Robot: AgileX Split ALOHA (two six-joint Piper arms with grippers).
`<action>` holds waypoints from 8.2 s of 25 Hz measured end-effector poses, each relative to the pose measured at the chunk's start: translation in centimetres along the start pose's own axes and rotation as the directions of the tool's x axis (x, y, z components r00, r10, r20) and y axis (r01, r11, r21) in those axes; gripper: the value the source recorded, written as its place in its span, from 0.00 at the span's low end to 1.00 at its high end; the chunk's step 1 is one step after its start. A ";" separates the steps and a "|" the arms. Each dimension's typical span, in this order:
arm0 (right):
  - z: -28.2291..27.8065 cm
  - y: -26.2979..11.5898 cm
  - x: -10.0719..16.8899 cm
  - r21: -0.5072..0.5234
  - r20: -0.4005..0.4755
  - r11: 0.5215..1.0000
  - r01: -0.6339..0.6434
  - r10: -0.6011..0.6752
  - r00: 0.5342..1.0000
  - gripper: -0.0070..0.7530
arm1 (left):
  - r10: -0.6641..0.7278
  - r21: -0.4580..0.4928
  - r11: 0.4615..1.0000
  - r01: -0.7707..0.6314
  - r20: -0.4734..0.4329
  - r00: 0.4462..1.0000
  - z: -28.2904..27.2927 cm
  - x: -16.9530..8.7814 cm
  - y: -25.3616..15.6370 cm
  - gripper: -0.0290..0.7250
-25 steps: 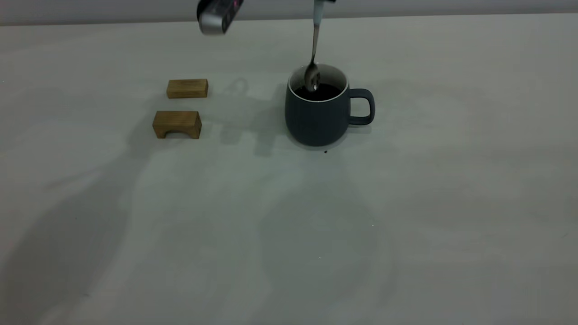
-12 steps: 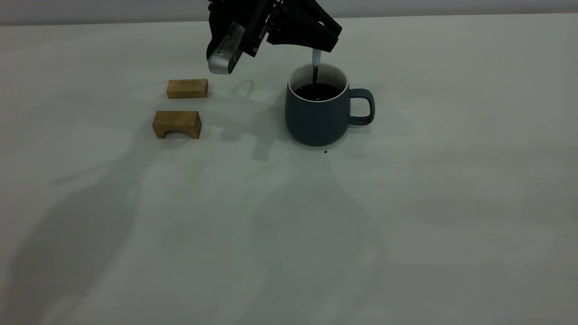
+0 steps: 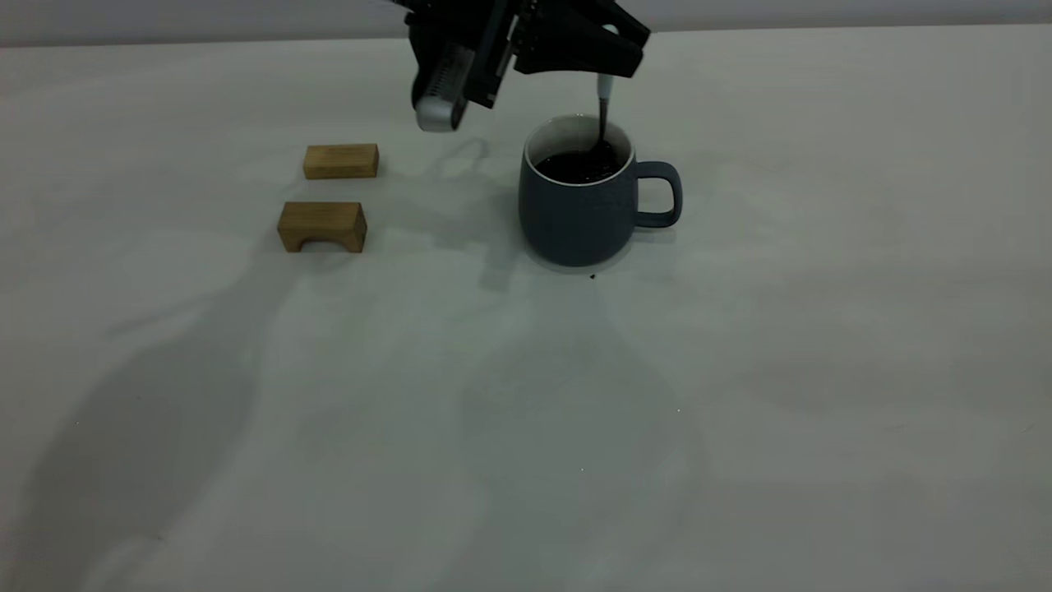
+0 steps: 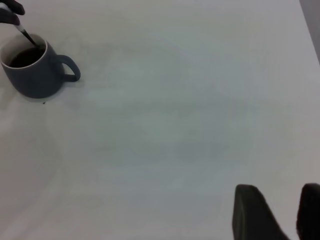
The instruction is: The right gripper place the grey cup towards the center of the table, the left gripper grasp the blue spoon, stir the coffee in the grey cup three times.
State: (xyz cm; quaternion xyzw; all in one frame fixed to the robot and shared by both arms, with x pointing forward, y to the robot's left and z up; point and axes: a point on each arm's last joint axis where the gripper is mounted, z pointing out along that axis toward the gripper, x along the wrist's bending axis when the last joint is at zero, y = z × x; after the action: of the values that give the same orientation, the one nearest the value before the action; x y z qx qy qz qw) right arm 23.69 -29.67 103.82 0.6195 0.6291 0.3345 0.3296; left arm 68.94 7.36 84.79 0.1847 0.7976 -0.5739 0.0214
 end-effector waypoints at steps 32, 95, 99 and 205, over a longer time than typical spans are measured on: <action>0.0 0.0 0.0 0.000 0.000 1.000 0.000 0.000 1.000 0.34 | -0.147 -0.009 0.989 0.147 -0.001 0.989 0.1 0.1 0.4 0.20; 0.0 0.0 0.0 0.000 0.000 1.000 0.000 0.000 1.000 0.34 | 0.000 -0.149 0.989 -0.013 -0.087 0.996 -0.4 -1.4 0.0 0.19; 0.0 0.0 0.0 0.000 0.000 1.000 0.000 0.000 1.000 0.34 | -0.004 -0.149 0.989 -0.008 -0.085 0.996 -0.4 -1.4 0.0 0.19; 0.0 0.0 0.0 0.000 -0.001 1.000 0.000 0.000 1.000 0.34 | 0.240 -0.406 -0.500 -0.765 -0.913 0.328 -19.4 45.2 -25.4 0.53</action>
State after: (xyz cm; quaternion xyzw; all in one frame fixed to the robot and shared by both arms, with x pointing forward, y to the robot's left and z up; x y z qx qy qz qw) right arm 23.69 -29.67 103.82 0.6194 0.6291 0.3348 0.3292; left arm 22.20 30.51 103.30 0.6178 0.6564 0.3199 0.2919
